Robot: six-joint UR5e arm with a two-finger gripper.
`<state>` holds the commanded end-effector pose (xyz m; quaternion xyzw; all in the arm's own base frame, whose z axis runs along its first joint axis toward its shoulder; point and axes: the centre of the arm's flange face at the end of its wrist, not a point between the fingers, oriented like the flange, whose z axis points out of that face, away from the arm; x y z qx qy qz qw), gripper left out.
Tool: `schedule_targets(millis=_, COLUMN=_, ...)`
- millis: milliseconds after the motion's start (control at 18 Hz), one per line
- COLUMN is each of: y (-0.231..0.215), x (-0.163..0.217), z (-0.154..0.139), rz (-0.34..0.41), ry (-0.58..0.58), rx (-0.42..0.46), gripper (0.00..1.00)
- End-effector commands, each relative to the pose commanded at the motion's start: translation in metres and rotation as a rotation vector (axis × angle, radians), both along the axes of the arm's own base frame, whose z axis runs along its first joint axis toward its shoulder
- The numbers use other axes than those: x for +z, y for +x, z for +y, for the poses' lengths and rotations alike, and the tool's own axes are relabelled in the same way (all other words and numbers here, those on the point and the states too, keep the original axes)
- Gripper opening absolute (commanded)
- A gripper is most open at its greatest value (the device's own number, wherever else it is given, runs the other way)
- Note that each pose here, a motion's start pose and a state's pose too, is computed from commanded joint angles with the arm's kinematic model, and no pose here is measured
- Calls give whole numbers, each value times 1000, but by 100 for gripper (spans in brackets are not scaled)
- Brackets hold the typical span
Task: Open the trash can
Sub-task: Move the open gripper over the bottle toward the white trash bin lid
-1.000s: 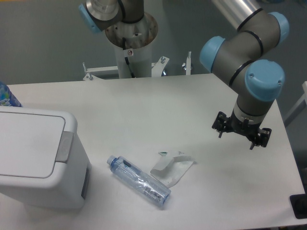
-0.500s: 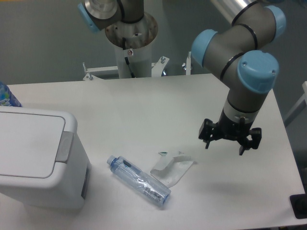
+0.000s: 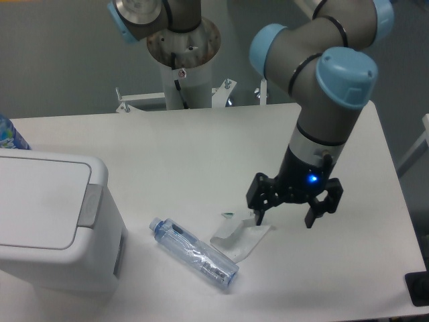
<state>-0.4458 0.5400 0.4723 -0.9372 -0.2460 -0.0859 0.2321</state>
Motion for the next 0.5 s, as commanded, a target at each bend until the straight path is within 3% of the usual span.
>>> schedule_targets(millis=222, y=31, x=16, z=16, rz=-18, ry=43, rx=-33, gripper=100)
schedule_targets(millis=500, y=42, x=7, z=24, rz=-54, ry=56, rx=-54, gripper=100)
